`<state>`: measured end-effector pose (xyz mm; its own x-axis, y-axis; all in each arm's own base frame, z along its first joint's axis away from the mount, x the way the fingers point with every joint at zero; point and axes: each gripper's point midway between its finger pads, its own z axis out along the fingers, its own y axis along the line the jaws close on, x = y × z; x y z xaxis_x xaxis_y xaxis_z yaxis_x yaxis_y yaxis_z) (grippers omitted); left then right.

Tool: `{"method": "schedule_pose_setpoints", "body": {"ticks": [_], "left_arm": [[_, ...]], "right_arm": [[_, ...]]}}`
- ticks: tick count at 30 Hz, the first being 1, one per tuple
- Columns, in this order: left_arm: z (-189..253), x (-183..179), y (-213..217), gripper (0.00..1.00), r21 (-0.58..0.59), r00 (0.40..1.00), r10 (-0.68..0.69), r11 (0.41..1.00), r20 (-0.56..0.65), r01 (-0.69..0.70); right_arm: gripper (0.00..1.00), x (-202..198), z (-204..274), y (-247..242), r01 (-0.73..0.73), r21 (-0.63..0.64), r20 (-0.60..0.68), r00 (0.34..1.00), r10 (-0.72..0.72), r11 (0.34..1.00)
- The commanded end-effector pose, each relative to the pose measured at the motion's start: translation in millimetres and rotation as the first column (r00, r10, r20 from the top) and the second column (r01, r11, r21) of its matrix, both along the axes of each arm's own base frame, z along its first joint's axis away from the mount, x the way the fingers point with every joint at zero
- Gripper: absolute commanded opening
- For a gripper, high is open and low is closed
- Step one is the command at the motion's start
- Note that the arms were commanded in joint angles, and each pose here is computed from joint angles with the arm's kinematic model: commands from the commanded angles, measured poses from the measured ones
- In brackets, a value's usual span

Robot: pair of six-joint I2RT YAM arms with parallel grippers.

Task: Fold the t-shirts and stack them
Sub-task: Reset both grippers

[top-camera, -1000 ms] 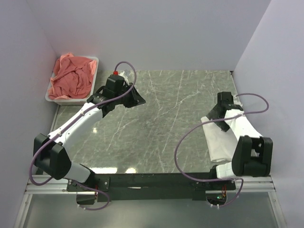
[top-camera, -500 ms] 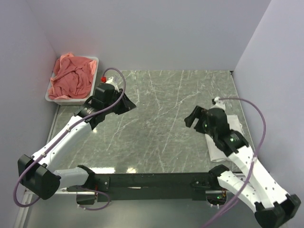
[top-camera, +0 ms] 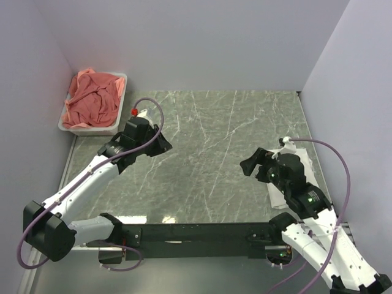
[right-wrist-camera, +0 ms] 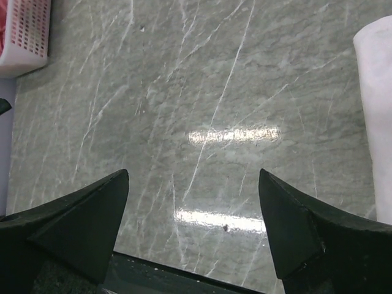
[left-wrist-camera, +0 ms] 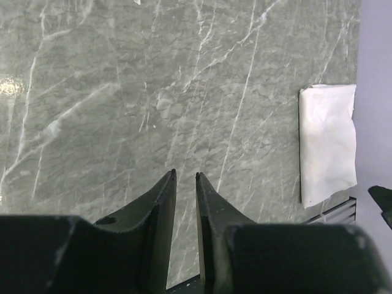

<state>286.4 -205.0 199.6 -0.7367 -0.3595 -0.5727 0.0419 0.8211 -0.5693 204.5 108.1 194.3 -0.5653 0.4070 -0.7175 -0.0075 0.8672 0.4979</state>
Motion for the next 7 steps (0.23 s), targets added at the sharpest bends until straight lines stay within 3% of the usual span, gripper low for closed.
{"method": "schedule_pose_setpoints", "body": {"ticks": [1,7], "left_arm": [[18.5,4.7,-1.2,0.25,-0.013,0.996,-0.006,1.000,0.094,0.007],[22.1,-0.2,6.2,0.26,-0.044,0.991,0.035,0.999,0.127,-0.030]], "right_arm": [[0.93,10.2,5.0,13.5,-0.044,0.019,0.025,0.999,0.044,0.999],[0.93,23.1,6.4,16.9,-0.037,0.006,0.034,0.999,0.037,0.999]]}}
